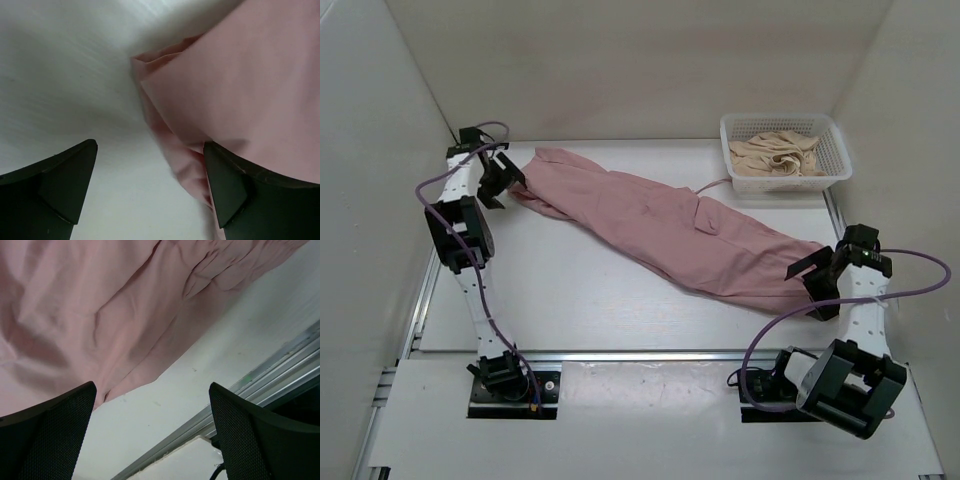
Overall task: Fold and stack the trousers
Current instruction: Fold the trousers
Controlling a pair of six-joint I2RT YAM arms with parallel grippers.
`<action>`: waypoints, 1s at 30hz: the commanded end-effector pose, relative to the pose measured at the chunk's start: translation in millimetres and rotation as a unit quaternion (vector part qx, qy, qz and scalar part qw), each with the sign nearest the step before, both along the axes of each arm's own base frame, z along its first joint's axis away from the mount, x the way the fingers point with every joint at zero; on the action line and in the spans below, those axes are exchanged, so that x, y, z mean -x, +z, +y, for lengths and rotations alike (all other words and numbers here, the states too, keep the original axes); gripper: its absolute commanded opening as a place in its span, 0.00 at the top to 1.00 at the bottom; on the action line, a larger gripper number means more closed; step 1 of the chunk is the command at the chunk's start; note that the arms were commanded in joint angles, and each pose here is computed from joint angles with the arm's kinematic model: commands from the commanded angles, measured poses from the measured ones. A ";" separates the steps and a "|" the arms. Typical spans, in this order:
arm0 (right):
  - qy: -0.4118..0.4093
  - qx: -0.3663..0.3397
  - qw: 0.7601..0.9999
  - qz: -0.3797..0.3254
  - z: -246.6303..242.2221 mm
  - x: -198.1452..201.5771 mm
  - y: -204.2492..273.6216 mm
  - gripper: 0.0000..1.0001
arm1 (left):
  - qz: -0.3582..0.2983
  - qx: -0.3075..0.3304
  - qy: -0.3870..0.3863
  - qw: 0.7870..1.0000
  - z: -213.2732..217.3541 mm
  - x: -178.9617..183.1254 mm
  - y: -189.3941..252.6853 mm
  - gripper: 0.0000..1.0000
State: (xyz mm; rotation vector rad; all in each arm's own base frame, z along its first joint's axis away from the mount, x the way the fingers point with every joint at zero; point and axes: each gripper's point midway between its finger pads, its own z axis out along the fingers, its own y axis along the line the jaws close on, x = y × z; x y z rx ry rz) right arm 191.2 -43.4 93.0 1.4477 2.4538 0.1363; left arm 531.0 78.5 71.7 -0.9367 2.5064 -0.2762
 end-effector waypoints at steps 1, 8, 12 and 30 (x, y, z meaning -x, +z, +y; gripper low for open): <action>0.014 -0.043 0.998 -0.040 17.3 -8.1 8.8 0.02 | 0.026 -0.007 -0.008 1.000 -5.6 4.0 -8.5 0.00; 0.009 -0.039 0.998 -0.051 14.4 -15.8 15.3 0.02 | 0.045 0.001 -0.007 0.999 -25.0 -7.9 -39.0 0.00; 0.004 -0.046 0.998 -0.040 17.7 -8.8 9.1 0.02 | 0.042 0.002 0.003 0.999 -29.1 -8.1 -35.2 0.09; 0.017 -0.008 0.999 -0.035 7.9 -0.7 15.4 0.02 | -0.010 0.003 0.023 1.000 -14.7 14.9 37.5 0.19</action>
